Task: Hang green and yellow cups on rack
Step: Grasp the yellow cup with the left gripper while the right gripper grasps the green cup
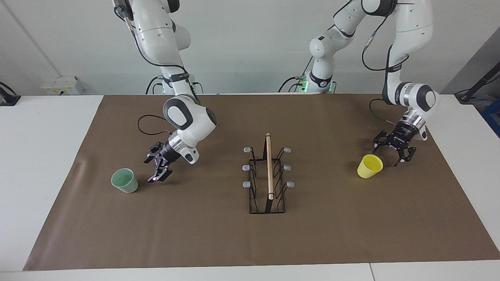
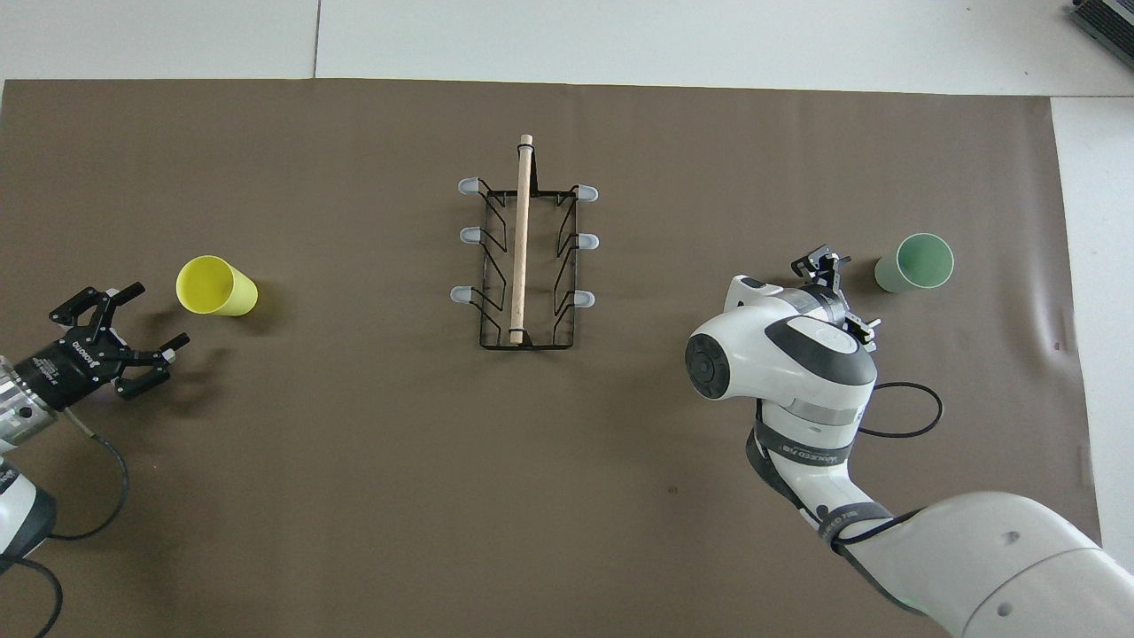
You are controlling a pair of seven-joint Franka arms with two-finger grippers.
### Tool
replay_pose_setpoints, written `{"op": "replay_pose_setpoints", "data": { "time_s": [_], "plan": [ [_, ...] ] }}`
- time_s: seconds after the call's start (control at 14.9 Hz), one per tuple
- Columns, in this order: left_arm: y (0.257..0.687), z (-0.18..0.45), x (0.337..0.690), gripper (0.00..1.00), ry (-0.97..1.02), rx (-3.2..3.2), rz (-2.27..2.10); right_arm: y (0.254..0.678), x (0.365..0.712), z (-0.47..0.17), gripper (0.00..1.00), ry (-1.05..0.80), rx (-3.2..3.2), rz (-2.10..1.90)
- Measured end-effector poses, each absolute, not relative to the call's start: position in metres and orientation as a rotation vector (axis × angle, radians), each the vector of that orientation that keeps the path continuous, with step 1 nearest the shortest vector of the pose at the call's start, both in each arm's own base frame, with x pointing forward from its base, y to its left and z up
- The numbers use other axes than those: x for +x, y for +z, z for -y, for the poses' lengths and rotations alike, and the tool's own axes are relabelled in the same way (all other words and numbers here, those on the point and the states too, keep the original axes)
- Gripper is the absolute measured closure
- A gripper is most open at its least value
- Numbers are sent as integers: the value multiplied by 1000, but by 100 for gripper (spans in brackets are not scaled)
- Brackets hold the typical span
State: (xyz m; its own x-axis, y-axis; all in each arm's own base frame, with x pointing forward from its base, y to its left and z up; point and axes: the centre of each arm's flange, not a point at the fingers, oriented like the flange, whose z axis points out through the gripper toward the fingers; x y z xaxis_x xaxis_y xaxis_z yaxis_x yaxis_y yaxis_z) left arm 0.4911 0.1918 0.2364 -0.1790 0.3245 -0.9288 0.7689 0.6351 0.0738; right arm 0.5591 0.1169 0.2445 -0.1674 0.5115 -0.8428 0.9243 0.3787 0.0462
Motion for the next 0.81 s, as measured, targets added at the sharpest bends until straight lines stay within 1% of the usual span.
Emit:
{"op": "replay_pose_setpoints", "data": {
  "time_s": [0.13,0.27,0.54,0.81],
  "plan": [
    [233,-182,493,0,-520,891,-1752,229,559,-116,0,-609,1246,-1774],
    [230,-170,497,0,-534,883,-1743,222,560,-110,0,-605,1234,-1754],
    [226,-150,502,0,-554,842,-1733,224,566,-95,0,-599,1190,-1742],
    [219,-144,503,0,-561,814,-1738,226,572,-76,0,-598,1143,-1719]
  ]
}}
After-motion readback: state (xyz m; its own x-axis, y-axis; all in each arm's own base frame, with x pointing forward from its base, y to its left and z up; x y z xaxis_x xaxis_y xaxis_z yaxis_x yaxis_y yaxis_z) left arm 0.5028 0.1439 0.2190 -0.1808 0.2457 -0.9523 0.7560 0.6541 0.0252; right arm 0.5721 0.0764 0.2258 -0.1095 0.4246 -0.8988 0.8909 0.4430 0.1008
